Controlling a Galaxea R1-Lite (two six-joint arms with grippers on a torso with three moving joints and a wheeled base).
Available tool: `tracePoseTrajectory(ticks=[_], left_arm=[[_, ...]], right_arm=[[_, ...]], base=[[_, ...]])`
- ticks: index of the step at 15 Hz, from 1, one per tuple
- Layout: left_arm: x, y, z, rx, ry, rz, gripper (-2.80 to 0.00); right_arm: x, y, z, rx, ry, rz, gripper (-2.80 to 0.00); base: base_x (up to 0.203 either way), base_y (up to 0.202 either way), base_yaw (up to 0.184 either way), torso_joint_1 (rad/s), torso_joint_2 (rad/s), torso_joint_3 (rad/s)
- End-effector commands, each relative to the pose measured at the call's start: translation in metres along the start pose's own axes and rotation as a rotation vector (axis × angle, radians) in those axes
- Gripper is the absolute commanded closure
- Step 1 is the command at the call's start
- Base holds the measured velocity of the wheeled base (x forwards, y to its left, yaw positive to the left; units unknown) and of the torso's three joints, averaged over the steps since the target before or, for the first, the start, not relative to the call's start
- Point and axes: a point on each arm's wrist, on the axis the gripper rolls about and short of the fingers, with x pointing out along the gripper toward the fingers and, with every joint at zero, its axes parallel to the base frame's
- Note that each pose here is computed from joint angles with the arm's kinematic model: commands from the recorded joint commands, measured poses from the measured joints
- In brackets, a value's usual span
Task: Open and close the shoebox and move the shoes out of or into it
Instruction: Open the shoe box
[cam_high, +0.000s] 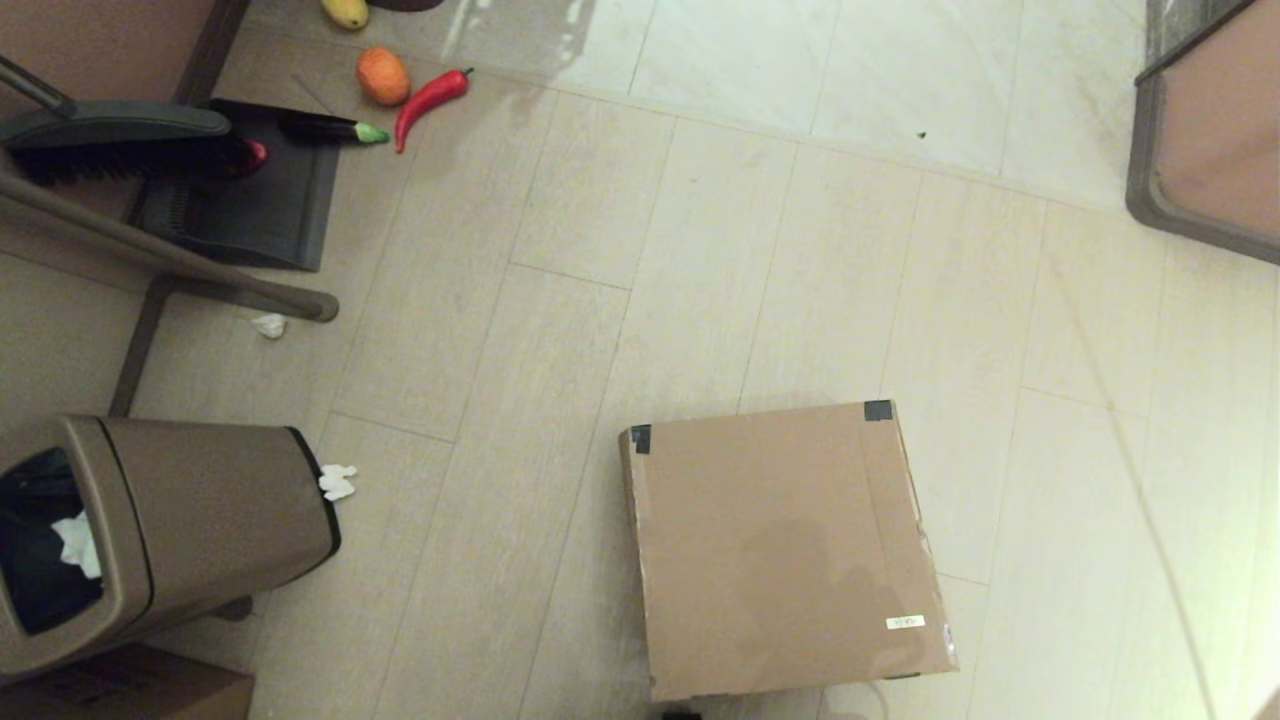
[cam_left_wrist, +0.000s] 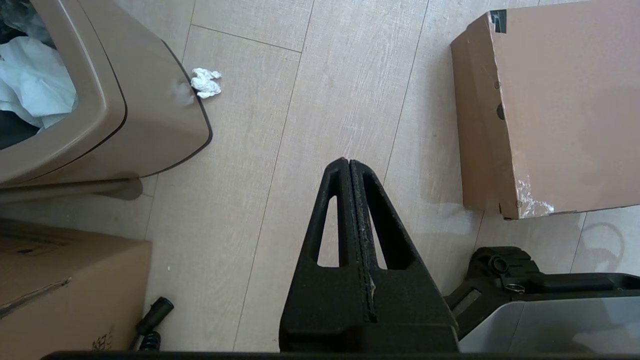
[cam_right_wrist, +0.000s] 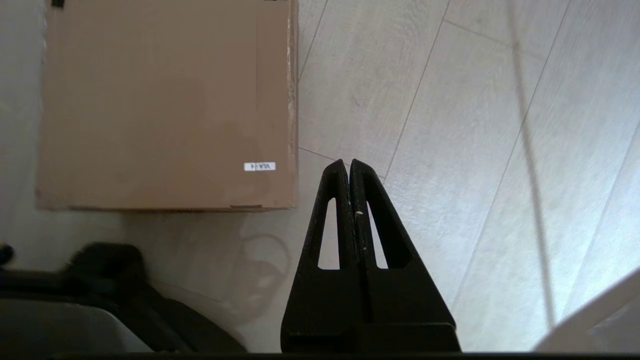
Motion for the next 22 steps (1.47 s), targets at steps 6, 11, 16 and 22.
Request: tracePoseTrajectory(ticks=[6, 11, 16, 22], left_arm=[[0.009, -0.001, 0.087, 0.043, -0.005, -0.031, 0.00], [0.117, -0.021, 0.120, -0.199, 0.402, -0.326, 0.00], [0.219, -0.054, 0.083, -0.364, 0.680, -0.470, 0.00], [0.318, -0.092, 0.002, -0.407, 0.680, -0.487, 0.00]], right_arm=[[0.009, -0.005, 0.072, -0.017, 0.085, 0.005, 0.00], [0.149, -0.008, 0.112, 0.239, 0.534, 0.023, 0.00], [0.288, -0.021, 0.070, 0.465, 0.694, 0.058, 0.00], [0.354, -0.049, 0.038, 0.471, 0.625, 0.092, 0.00]], base=[[0.000, 0.000, 0.000, 0.000, 0.00, 0.000], [0.000, 0.000, 0.000, 0.000, 0.00, 0.000], [0.000, 0.000, 0.000, 0.000, 0.00, 0.000], [0.000, 0.000, 0.000, 0.000, 0.00, 0.000]])
